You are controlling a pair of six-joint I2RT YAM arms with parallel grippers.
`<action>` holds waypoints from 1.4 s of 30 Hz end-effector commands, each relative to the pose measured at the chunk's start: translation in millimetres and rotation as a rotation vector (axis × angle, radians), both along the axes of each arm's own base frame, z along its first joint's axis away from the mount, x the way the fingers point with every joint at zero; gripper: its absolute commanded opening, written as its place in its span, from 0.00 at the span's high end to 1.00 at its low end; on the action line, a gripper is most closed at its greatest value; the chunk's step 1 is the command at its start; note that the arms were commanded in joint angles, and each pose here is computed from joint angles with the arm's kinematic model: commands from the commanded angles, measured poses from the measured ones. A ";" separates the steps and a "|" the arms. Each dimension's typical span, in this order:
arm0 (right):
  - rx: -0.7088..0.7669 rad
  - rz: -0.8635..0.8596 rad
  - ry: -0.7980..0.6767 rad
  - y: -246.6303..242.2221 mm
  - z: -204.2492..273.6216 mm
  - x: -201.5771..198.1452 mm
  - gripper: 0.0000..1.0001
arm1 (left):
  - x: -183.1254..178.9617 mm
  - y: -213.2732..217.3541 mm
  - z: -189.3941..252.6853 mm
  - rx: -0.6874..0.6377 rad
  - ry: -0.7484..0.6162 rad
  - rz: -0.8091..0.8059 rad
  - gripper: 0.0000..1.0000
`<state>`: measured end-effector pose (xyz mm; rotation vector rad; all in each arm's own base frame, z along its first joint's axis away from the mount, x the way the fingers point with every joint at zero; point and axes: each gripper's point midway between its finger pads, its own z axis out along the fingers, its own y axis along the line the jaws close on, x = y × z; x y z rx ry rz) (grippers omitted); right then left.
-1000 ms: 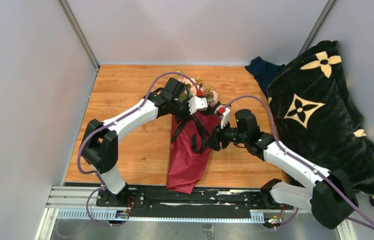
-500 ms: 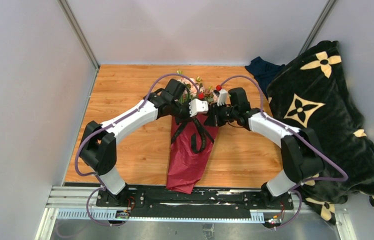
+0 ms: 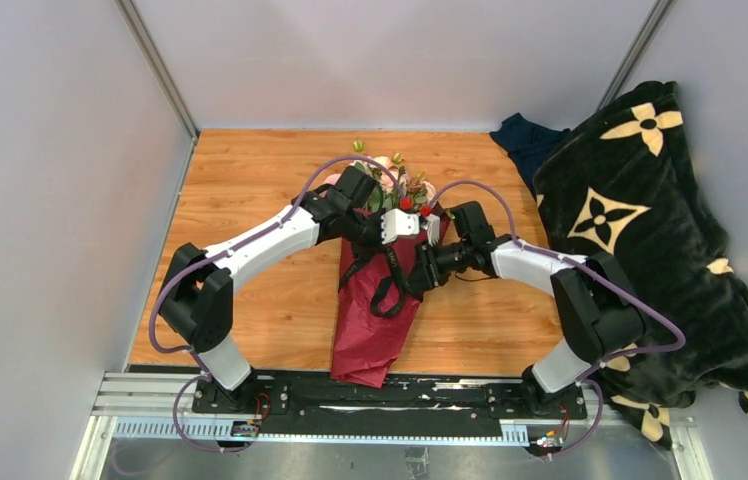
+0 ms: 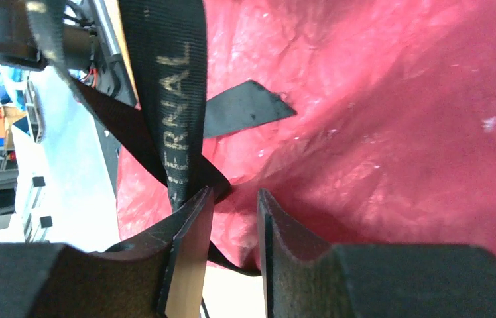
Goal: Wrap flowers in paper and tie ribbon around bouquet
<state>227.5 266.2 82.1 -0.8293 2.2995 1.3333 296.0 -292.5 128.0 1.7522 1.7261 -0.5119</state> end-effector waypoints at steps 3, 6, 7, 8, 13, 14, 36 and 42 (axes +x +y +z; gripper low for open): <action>0.102 0.103 -0.038 14.3 8.2 -27.2 0.61 | -2.2 1.9 -7.3 0.023 -0.011 -0.008 1.00; 0.132 0.133 -0.072 19.4 14.4 -34.4 0.59 | -2.9 3.7 -11.3 0.028 -0.005 0.002 1.00; 0.135 0.129 -0.090 18.6 16.0 -34.5 0.59 | -2.3 4.3 -12.2 0.029 -0.008 0.007 1.00; 0.140 0.126 -0.112 17.9 17.8 -34.7 0.58 | -2.1 4.9 -14.3 0.032 -0.008 0.011 1.00; 0.124 0.065 -0.159 19.4 11.5 -30.4 0.56 | -3.5 3.3 -20.5 0.023 0.020 0.029 1.00; 0.098 0.041 -0.170 21.6 6.2 -27.3 0.55 | -4.4 2.5 -21.4 0.019 0.031 0.036 1.00; 0.100 -0.059 -0.221 47.1 2.2 -15.2 0.59 | 28.2 2.7 4.4 -0.027 -0.010 0.257 1.00; 0.133 -0.076 -0.186 34.7 8.4 -13.1 0.59 | -11.3 35.4 4.5 0.125 0.044 0.130 1.00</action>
